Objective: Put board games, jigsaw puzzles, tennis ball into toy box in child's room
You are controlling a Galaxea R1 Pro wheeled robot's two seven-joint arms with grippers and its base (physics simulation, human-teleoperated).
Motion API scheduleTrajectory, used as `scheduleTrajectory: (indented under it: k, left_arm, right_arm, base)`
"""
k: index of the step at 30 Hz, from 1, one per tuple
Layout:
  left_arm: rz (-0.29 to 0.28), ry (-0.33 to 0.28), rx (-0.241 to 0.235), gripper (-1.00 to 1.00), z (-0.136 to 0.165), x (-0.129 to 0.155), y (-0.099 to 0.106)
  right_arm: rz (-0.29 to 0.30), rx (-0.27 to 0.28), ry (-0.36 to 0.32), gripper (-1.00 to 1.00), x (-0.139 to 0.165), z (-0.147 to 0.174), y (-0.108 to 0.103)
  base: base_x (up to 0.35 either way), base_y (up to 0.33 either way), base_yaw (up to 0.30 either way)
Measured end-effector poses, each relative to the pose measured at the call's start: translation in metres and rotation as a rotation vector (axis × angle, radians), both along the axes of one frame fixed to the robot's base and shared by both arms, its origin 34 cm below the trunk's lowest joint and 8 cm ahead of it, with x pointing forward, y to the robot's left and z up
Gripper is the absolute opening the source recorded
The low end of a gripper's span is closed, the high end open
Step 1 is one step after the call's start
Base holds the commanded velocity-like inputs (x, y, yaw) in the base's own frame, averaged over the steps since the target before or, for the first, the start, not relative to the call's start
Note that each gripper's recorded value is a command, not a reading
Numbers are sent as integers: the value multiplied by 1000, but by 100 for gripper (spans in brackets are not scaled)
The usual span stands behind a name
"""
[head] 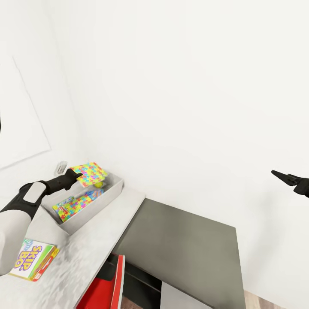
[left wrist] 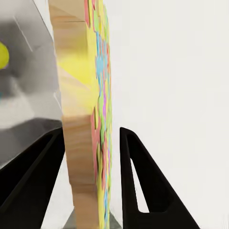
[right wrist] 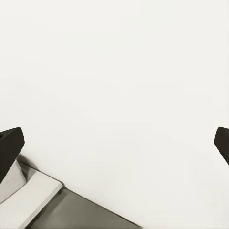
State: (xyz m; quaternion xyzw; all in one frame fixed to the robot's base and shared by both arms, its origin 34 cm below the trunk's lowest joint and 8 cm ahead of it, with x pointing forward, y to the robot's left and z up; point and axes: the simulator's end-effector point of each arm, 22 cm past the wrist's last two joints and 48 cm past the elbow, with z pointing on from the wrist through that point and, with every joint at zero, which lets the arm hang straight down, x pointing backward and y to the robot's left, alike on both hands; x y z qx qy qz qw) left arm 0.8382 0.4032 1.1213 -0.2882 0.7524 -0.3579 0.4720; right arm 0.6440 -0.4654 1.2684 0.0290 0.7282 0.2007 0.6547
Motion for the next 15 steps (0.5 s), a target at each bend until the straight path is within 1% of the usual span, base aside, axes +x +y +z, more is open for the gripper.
scheduleTrajectory:
  k: [4,5,8,10,12,15]
  left_arm:
    - [9,17,17,-100,-12,1,1]
    - [17,3,21,-100,-11,5,-3]
    - [55,-22,52,-100,-8,11,4]
    - [70,-22,90,-100,-11,13,10]
    - [69,-8,159,-100,-14,15,14]
    - [63,2,191,-100,-16,17,14]
  right_arm:
    - [2,-2,9,100,1,-3,0]
    - [10,0,9,100,1,-4,2]
    - [14,0,12,100,2,-6,3]
    - [16,1,14,100,3,-7,3]
    - [19,2,17,100,4,-9,4]
    - [20,2,21,100,5,-11,4]
  base:
    - [0,0,0]
    - [0,0,0]
    - [0,0,0]
    - [0,0,0]
    - [0,0,0]
    - [0,0,0]
